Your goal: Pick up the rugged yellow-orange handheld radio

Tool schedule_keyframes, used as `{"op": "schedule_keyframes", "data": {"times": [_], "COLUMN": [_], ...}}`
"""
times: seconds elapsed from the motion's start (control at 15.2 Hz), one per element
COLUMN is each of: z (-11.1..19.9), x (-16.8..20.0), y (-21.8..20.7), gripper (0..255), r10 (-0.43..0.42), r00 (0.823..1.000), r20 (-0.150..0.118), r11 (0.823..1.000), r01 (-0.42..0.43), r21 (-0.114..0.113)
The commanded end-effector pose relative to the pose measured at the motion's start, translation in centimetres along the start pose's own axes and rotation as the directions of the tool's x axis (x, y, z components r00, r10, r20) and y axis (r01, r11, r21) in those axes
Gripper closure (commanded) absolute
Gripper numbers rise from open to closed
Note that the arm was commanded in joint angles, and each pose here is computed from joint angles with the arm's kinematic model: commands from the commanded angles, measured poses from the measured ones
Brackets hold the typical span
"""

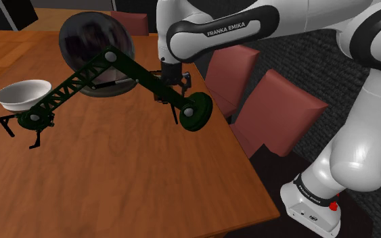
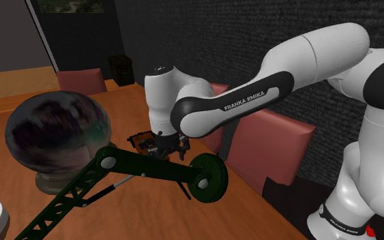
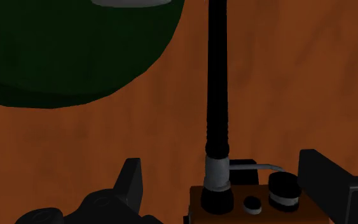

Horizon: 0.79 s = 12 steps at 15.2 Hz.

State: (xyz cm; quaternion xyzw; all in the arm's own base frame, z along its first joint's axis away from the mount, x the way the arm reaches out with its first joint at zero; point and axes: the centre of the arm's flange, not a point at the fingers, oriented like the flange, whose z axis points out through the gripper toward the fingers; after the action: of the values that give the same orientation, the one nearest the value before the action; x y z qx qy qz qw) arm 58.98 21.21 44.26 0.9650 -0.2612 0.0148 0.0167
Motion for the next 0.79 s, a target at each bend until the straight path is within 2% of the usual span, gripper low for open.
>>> {"op": "schedule_keyframes", "data": {"times": [0.0, 0.26, 0.4, 0.46, 0.73], "z": [1.0, 3.5, 3.5, 3.5, 3.5], "x": [0.0, -0.1, -0.1, 0.0, -0.1], "y": [-0.2, -0.3, -0.3, -0.3, -0.3], "gripper": [0, 0, 0, 255, 255], "r10": [0.002, 0.002, 0.002, 0.002, 0.002], "r00": [1.000, 1.000, 1.000, 1.000, 1.000], "r20": [-0.001, -0.001, -0.001, -0.001, -0.001], "r11": [1.000, 1.000, 1.000, 1.000, 1.000], "r01": [-0.002, -0.002, -0.002, -0.002, -0.002], "r21": [0.000, 0.000, 0.000, 0.000, 0.000]}}
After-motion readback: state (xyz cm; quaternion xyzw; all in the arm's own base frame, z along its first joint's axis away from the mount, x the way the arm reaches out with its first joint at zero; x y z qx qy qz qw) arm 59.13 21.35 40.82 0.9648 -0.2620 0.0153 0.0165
